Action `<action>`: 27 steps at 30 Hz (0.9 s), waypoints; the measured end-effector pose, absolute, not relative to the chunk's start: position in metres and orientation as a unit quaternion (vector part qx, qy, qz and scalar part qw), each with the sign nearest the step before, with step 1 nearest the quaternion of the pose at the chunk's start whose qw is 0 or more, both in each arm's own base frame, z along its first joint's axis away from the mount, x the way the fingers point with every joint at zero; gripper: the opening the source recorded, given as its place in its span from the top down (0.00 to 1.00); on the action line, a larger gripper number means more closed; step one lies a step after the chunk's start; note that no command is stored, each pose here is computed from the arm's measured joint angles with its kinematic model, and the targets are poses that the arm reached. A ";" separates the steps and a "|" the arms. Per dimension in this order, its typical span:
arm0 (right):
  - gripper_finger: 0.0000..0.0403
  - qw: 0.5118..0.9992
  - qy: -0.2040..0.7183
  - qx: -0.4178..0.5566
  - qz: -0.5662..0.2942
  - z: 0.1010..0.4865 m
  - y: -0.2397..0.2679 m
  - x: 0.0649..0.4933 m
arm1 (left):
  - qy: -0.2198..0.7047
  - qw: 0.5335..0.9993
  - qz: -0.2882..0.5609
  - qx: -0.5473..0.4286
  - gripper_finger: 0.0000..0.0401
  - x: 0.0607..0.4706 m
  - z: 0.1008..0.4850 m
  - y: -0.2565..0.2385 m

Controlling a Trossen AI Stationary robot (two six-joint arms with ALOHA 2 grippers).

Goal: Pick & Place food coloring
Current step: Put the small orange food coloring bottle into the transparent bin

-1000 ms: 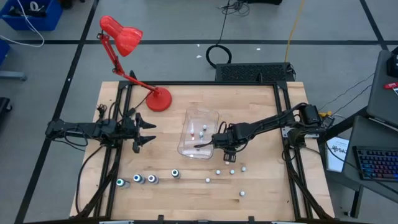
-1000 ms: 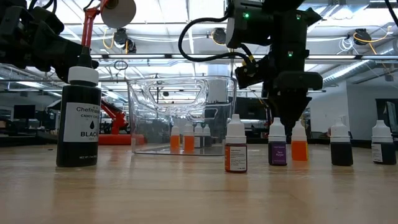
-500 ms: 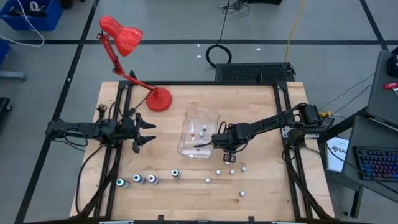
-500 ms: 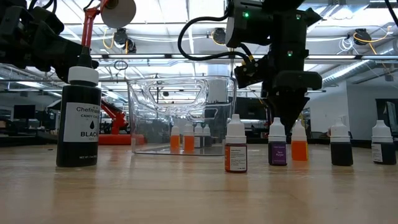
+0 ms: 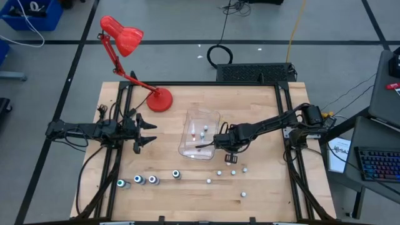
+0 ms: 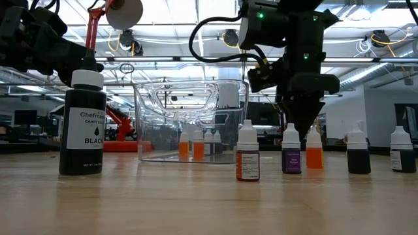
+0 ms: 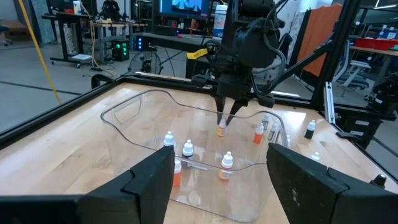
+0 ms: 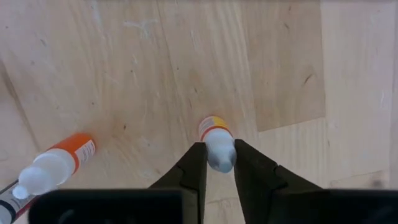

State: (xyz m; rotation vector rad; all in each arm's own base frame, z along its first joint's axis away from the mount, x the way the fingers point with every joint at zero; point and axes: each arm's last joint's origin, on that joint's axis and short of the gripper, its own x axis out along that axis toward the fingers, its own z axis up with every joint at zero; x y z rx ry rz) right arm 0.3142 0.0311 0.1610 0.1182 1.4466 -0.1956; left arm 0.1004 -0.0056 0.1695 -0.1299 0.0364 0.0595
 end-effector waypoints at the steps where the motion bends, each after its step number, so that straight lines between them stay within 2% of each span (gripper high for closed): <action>1: 0.87 0.743 0.661 0.057 -0.087 0.159 0.031 0.313 | 0.018 0.997 0.030 -0.065 0.37 0.100 0.169 -0.006; 6: 0.89 0.742 0.663 0.058 -0.086 0.154 0.031 0.309 | 0.018 0.997 0.030 -0.065 0.37 0.100 0.169 -0.006; 11: 0.89 0.757 0.644 0.049 -0.096 0.177 0.029 0.302 | 0.018 0.997 0.030 -0.065 0.37 0.100 0.170 -0.006; 17: 0.90 0.815 0.559 0.034 -0.150 0.252 0.021 0.296 | 0.018 0.997 0.030 -0.065 0.37 0.100 0.170 -0.006; 21: 0.90 0.856 0.491 0.043 -0.155 0.303 0.015 0.303 | 0.018 0.997 0.030 -0.065 0.37 0.100 0.170 -0.006; 27: 0.90 0.874 0.466 0.012 -0.138 0.348 0.010 0.333 | 0.018 0.997 0.030 -0.065 0.37 0.100 0.170 -0.006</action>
